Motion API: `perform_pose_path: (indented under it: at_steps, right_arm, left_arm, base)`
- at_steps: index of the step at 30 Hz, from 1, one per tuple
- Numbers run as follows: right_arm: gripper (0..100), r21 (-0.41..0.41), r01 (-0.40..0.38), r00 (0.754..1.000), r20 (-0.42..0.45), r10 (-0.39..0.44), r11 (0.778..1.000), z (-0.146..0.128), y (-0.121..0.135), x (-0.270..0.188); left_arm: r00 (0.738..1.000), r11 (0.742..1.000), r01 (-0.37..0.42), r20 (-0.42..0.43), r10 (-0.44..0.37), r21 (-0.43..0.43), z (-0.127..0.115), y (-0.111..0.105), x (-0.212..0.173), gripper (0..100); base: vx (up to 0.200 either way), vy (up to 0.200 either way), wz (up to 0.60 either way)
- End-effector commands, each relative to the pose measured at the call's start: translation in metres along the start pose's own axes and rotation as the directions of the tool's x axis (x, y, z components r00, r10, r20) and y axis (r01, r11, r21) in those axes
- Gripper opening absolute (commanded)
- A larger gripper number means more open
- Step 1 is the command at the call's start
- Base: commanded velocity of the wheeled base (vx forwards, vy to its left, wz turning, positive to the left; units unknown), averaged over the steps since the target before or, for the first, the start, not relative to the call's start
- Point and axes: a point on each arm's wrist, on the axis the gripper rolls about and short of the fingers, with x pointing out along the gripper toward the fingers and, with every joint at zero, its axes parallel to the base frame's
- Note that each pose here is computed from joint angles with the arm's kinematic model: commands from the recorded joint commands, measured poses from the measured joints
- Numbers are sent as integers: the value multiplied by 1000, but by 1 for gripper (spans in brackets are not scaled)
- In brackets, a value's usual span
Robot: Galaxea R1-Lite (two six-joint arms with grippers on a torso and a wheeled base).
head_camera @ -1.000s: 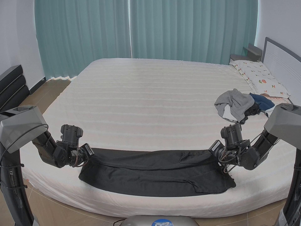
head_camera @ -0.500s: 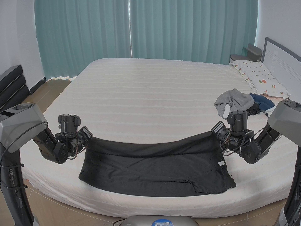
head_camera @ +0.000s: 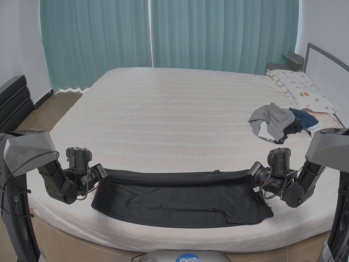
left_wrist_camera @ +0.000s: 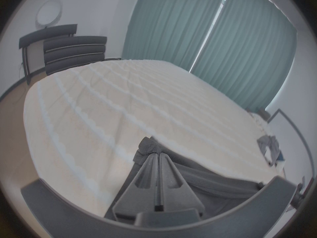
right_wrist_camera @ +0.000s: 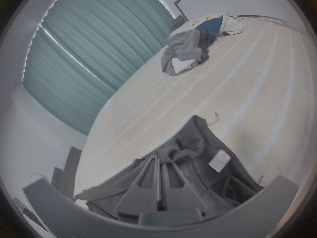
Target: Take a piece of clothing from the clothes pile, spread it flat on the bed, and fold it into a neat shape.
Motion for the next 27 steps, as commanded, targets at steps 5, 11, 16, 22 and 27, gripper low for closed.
perform_pose_path:
  at_steps: [5,11,16,22,27]
  right_arm:
    - [0,-54,87,991,-93,-92,995,-24,-27,2]
    - [0,-71,100,988,-109,-108,992,-30,-31,7]
    - [0,-87,99,988,-112,-108,991,-31,-31,7]
    - [100,-88,97,988,-109,-107,991,-31,-31,8]
    - [100,-78,76,992,-96,-83,994,-25,-25,3]
  left_arm:
    - [997,999,-26,-67,28,42,-19,7,1,0]
    - [995,997,-28,-91,34,66,-24,9,-1,0]
    - [993,993,-28,-109,41,115,-29,12,-4,0]
    - [993,992,-30,-112,44,120,-30,12,-4,100]
    - [994,993,-26,-103,38,119,-28,12,-6,100]
  base:
    - [0,0,0]
    - [0,0,0]
    - [0,0,0]
    - [0,0,0]
    - [0,0,0]
